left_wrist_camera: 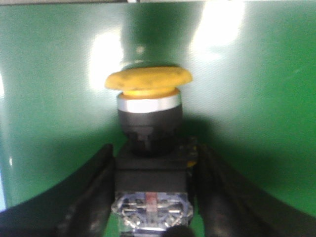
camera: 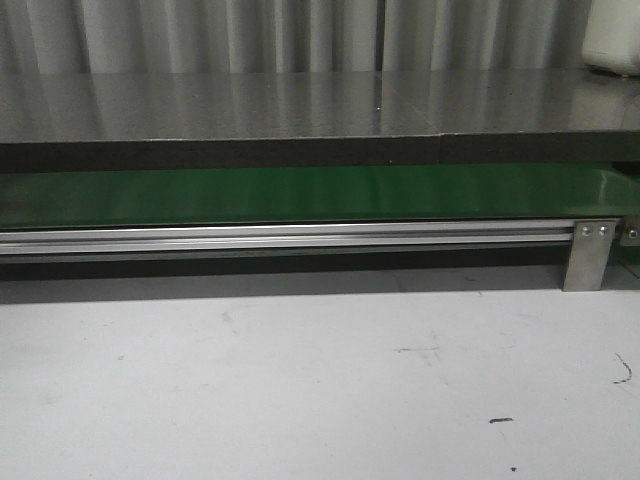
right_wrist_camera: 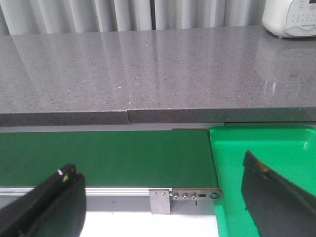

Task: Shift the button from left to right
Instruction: 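Carry the button onto the conveyor belt and release it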

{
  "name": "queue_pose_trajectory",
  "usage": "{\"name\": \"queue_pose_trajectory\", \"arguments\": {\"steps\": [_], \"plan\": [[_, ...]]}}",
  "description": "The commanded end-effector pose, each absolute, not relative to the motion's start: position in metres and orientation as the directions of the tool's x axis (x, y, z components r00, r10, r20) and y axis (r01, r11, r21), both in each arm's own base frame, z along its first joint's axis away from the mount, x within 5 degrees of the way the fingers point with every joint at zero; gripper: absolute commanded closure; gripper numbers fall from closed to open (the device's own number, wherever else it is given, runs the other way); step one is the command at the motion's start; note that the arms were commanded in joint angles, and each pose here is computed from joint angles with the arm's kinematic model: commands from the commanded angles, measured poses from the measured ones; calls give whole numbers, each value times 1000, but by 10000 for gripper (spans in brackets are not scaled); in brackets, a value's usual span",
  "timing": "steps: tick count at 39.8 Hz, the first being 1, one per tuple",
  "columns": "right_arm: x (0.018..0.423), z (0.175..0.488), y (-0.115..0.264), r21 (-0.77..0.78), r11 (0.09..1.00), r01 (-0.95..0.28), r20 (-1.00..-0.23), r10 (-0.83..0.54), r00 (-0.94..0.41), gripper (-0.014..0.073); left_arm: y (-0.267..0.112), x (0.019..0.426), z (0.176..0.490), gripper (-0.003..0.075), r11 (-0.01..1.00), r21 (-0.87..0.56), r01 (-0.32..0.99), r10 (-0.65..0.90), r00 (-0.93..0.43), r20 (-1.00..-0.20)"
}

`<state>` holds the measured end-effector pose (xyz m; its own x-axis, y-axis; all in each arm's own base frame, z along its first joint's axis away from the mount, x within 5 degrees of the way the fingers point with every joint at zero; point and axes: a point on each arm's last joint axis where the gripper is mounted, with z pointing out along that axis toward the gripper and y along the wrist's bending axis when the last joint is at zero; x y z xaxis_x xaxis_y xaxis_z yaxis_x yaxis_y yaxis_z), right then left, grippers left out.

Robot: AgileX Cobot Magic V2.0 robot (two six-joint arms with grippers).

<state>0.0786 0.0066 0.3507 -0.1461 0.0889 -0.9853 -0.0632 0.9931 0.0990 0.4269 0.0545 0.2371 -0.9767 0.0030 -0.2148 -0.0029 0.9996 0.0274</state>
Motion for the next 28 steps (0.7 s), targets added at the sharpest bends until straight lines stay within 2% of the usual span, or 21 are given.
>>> {"name": "queue_pose_trajectory", "arguments": {"steps": [1, 5, 7, 13, 19, 22, 24, 28], "plan": [[79, 369, 6, 85, 994, -65, -996, 83, -35, -59, 50, 423, 268, 251, 999, 27, 21, 28, -952, -304], [79, 369, 6, 85, 994, -65, -996, 83, -35, -59, 42, 424, 269, 146, 995, -55, 85, 64, -947, -315], [79, 369, 6, 85, 994, -65, -996, 83, -35, -59, 39, 425, 271, 122, 993, -81, 85, 54, -945, -324], [79, 369, 6, 85, 994, -65, -996, 83, -35, -59, 39, 424, 290, 114, 993, -75, 91, 58, -930, -362], [79, 369, 6, 85, 994, -65, -996, 83, -35, -59, 38, 419, 325, 119, 994, -54, 97, 63, -891, -449], [79, 369, 6, 85, 994, -65, -996, 83, -35, -59, 38, 413, 336, 155, 994, -48, 100, 66, -883, -465], [79, 369, 6, 85, 994, -65, -996, 83, -35, -59, 37, 409, 340, 210, 993, -50, 103, 69, -886, -459], [79, 369, 6, 85, 994, -65, -996, 83, -35, -59, 36, 403, 343, 374, 992, -58, 109, 74, -903, -424]]}}
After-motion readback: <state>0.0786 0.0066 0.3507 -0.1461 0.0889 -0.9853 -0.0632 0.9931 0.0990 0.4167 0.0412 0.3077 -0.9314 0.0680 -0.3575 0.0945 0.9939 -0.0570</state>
